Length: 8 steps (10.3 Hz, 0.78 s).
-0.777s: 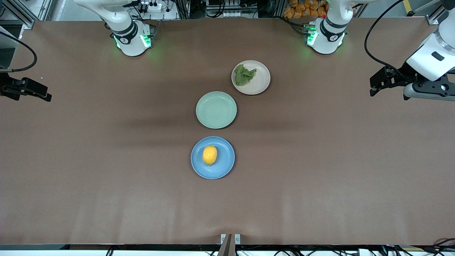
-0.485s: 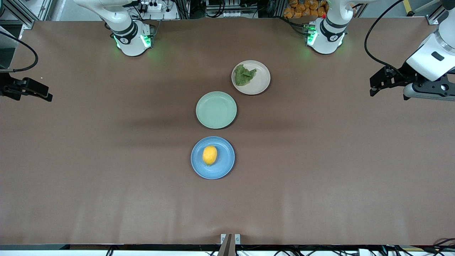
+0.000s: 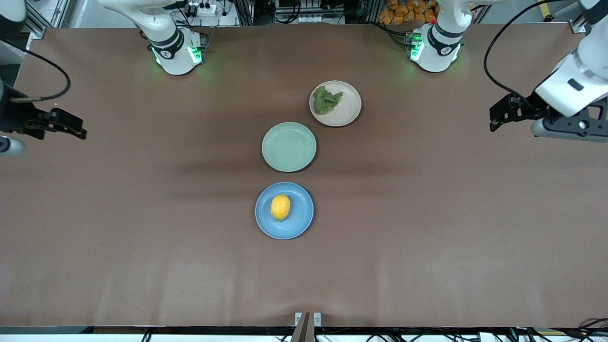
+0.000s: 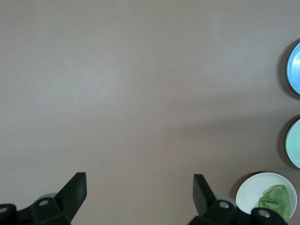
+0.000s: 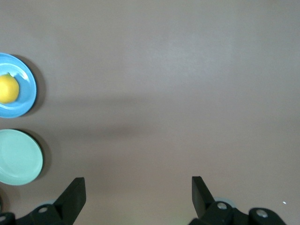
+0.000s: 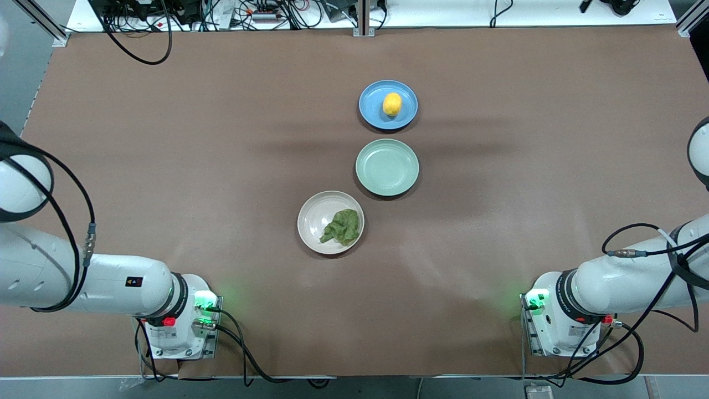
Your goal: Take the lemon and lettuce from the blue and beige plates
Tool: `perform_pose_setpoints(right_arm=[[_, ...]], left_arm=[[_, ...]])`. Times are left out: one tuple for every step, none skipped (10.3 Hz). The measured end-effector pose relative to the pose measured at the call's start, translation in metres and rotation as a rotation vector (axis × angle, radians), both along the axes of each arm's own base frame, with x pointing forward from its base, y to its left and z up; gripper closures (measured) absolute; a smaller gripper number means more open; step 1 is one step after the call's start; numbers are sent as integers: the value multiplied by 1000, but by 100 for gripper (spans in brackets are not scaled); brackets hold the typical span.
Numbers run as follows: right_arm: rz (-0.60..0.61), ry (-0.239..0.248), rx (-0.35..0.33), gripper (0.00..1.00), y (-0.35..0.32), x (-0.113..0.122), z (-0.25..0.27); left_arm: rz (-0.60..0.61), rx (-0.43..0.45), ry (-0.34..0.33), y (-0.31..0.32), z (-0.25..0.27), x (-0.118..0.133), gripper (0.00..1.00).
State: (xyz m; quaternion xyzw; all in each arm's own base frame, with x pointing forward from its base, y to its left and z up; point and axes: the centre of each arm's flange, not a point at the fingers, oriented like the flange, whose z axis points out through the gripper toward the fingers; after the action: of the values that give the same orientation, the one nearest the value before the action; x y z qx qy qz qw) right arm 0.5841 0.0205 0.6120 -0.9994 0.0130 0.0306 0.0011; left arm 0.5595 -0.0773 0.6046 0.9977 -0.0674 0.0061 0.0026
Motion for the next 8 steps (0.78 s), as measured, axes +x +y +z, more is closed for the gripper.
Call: perform_pose_setpoints(right_arm=[[-15, -7, -1, 0, 18, 8, -11], [-24, -6, 3, 0, 39, 17, -26], [-35, 3, 24, 0, 61, 25, -45], [-44, 16, 52, 0, 79, 34, -64], [-48, 23, 72, 0, 96, 41, -83], [-70, 27, 83, 0, 116, 47, -101], [-108, 36, 81, 0, 138, 51, -119], [-146, 41, 74, 0, 164, 54, -140]], left_arm=[[-1, -2, 22, -1, -11, 4, 0], [0, -15, 49, -3, -24, 5, 0], [7, -28, 77, -9, -36, 3, 0], [21, -27, 99, -22, -46, 0, 0], [32, -23, 113, -41, -55, -5, 0], [45, -19, 118, -63, -64, -10, 0], [59, -15, 120, -84, -74, -16, 0], [74, -10, 124, -105, -87, -24, 0]])
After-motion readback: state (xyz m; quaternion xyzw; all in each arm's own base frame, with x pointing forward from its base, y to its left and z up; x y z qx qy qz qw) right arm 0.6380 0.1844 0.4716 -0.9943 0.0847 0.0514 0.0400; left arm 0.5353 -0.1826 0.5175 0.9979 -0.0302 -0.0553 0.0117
